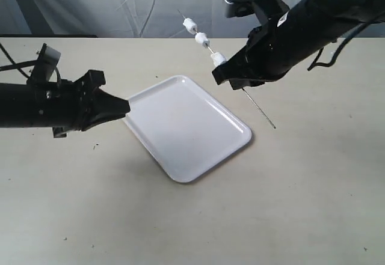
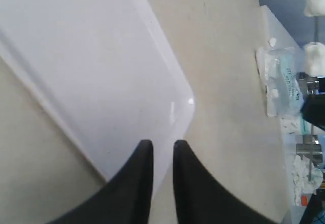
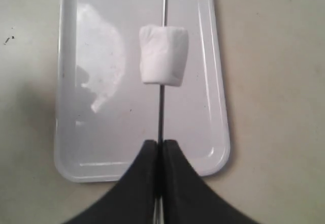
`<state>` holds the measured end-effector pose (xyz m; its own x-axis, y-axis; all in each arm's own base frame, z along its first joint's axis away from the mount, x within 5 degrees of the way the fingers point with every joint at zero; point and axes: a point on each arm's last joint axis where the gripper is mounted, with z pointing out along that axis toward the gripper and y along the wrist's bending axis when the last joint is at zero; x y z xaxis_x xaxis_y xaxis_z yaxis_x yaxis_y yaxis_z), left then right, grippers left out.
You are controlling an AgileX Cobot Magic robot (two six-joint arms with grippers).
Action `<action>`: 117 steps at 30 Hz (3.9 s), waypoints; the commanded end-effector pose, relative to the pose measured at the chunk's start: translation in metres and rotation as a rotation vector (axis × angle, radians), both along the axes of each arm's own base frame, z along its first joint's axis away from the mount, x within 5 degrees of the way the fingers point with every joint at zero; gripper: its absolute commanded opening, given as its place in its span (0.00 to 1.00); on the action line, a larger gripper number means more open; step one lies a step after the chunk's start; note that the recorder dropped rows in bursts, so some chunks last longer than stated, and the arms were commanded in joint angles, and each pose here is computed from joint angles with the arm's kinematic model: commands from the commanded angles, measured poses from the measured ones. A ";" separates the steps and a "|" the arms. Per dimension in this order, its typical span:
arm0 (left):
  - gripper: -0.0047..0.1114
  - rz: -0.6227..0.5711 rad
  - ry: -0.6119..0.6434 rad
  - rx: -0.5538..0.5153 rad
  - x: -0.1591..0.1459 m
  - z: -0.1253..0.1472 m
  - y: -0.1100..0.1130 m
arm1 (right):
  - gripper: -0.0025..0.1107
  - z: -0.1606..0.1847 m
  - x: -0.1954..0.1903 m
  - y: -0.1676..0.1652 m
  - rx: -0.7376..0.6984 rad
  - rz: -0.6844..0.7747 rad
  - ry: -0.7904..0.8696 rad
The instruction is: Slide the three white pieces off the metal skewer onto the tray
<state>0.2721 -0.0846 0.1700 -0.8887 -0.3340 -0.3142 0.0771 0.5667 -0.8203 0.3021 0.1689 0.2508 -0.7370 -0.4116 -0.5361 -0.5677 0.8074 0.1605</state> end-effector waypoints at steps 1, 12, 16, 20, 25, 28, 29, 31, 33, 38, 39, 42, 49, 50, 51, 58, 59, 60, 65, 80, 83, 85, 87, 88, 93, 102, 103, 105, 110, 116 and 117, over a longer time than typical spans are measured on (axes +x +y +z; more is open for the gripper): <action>0.10 -0.056 -0.038 -0.064 -0.007 -0.005 0.007 | 0.02 -0.004 -0.017 -0.011 0.024 -0.069 -0.003; 0.04 -0.228 -0.033 -0.236 0.011 -0.057 0.001 | 0.02 -0.017 -0.027 -0.016 0.087 -0.143 -0.024; 0.04 -0.232 -0.059 -0.232 0.022 -0.058 0.001 | 0.02 -0.014 -0.029 -0.005 0.117 -0.133 -0.064; 0.04 -0.219 -0.071 -0.246 0.036 -0.049 0.001 | 0.02 -0.014 -0.032 0.010 0.148 -0.121 -0.091; 0.18 -0.208 -0.076 -0.273 0.047 -0.030 -0.003 | 0.02 -0.019 -0.032 0.020 0.162 -0.116 -0.116; 0.25 -0.229 -0.133 -0.268 0.050 -0.014 -0.007 | 0.02 -0.018 -0.030 0.021 0.195 -0.153 -0.119; 0.27 -0.240 -0.156 -0.266 0.051 -0.008 -0.009 | 0.02 -0.018 -0.030 0.022 0.202 -0.160 -0.112; 0.27 -0.249 -0.200 -0.262 0.055 0.003 -0.010 | 0.02 -0.018 -0.032 0.025 0.216 -0.162 -0.102; 0.27 -0.251 -0.232 -0.262 0.060 0.012 -0.010 | 0.02 -0.018 -0.035 0.030 0.223 -0.151 -0.095; 0.27 -0.234 -0.208 -0.287 0.066 0.021 -0.011 | 0.02 -0.017 -0.044 0.045 0.264 -0.140 -0.085; 0.27 -0.232 -0.206 -0.289 0.066 0.021 -0.011 | 0.02 -0.017 -0.047 0.048 0.268 -0.132 -0.081; 0.27 -0.231 -0.209 -0.291 0.068 0.023 -0.011 | 0.02 -0.019 -0.053 0.053 0.266 -0.115 -0.062; 0.29 -0.160 -0.012 -0.360 0.064 0.017 -0.012 | 0.02 -0.049 -0.069 0.040 0.221 -0.176 0.047; 0.29 -0.152 -0.009 -0.345 0.064 0.016 -0.013 | 0.02 -0.050 -0.069 0.040 0.225 -0.185 0.049; 0.29 -0.144 -0.004 -0.327 0.064 0.014 -0.015 | 0.02 -0.050 -0.069 0.040 0.228 -0.189 0.051; 0.29 -0.146 0.005 -0.279 0.063 0.009 -0.027 | 0.02 -0.049 -0.070 0.041 0.261 -0.223 0.089; 0.29 -0.137 0.006 -0.269 0.064 0.008 -0.027 | 0.02 -0.050 -0.071 0.042 0.259 -0.220 0.100; 0.29 -0.122 0.011 -0.255 0.065 0.007 -0.026 | 0.02 -0.050 -0.072 0.042 0.256 -0.214 0.109; 0.29 -0.107 0.012 -0.238 0.066 0.006 -0.025 | 0.02 -0.051 -0.074 0.042 0.260 -0.214 0.137; 0.29 -0.138 -0.031 -0.242 0.073 0.017 -0.036 | 0.02 -0.048 -0.079 0.048 0.315 -0.156 0.180; 0.29 -0.140 -0.031 -0.244 0.073 0.017 -0.036 | 0.02 -0.048 -0.079 0.049 0.325 -0.155 0.180; 0.29 -0.138 -0.031 -0.242 0.073 0.017 -0.036 | 0.02 -0.048 -0.080 0.049 0.323 -0.147 0.184; 0.29 -0.133 -0.030 -0.237 0.073 0.017 -0.035 | 0.02 -0.048 -0.080 0.049 0.320 -0.138 0.183; 0.29 -0.133 -0.030 -0.237 0.073 0.017 -0.035 | 0.02 -0.048 -0.080 0.049 0.319 -0.137 0.182; 0.29 -0.132 -0.030 -0.235 0.073 0.017 -0.035 | 0.02 -0.048 -0.081 0.049 0.318 -0.131 0.186; 0.34 -0.123 -0.031 -0.224 0.074 0.016 -0.035 | 0.02 -0.048 -0.082 0.050 0.317 -0.121 0.195; 0.34 -0.121 -0.031 -0.222 0.074 0.016 -0.035 | 0.02 -0.048 -0.082 0.050 0.316 -0.119 0.198; 0.34 -0.121 -0.031 -0.222 0.074 0.016 -0.035 | 0.02 -0.048 -0.082 0.050 0.315 -0.115 0.196; 0.33 -0.122 -0.031 -0.223 0.074 0.016 -0.035 | 0.02 -0.048 -0.082 0.050 0.323 -0.110 0.197; 0.26 -0.123 -0.031 -0.224 0.074 0.016 -0.035 | 0.02 -0.048 -0.083 0.051 0.322 -0.097 0.199; 0.25 -0.124 -0.031 -0.226 0.074 0.016 -0.035 | 0.02 -0.048 -0.083 0.051 0.321 -0.096 0.197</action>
<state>0.3456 -0.1180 0.1808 -0.9222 -0.2832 -0.2632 0.1504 0.3644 -0.9190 0.2198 0.2196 0.2028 -0.8694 -0.1642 -0.4661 -0.4170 0.7497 0.5138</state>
